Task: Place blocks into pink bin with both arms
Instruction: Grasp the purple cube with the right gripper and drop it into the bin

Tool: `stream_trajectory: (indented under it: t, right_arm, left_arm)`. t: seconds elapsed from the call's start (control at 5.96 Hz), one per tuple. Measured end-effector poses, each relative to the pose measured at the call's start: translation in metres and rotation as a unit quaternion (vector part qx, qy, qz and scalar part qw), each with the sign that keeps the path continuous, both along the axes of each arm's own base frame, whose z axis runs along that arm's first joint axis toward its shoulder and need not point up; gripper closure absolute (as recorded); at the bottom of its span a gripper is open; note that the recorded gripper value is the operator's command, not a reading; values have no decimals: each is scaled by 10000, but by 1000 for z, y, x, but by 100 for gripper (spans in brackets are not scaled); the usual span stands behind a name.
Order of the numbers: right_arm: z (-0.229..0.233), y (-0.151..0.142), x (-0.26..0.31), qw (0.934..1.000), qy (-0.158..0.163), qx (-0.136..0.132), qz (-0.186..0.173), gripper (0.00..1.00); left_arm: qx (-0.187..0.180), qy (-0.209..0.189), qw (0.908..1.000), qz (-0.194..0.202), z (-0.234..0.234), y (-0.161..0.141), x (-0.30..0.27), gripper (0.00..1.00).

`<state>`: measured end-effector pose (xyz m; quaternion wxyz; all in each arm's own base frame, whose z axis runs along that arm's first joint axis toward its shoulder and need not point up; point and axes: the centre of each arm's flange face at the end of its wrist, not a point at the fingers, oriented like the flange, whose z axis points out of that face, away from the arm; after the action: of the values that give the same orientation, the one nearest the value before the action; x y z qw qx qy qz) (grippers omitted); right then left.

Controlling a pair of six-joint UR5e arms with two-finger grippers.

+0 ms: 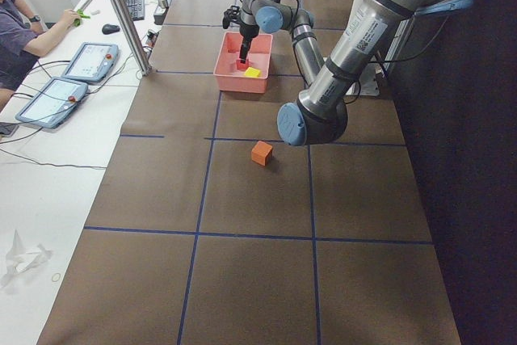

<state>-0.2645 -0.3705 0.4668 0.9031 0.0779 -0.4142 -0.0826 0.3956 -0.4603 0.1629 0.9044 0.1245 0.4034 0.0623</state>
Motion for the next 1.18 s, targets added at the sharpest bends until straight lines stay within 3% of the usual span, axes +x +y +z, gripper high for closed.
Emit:
stream_trajectory:
  t: [0.5, 0.84, 1.01, 1.18]
  right_arm:
    - [-180, -62, -53, 9953, -84, -759, 598, 74]
    - [-281, -76, -83, 9885, -123, -1195, 921, 69]
    - [-312, -80, -107, 9848, -154, -1344, 1093, 25]
    - [-329, -77, -135, 9826, -96, -1365, 1253, 1]
  left_arm:
    - [844, -600, 9886, 1093, 104, -3, -87, 0]
    - [1046, -565, 9809, 1541, 189, 14, -140, 0]
    - [1155, -462, 9794, 1589, 223, 25, -161, 0]
    - [1239, -411, 9786, 1590, 242, 32, -173, 0]
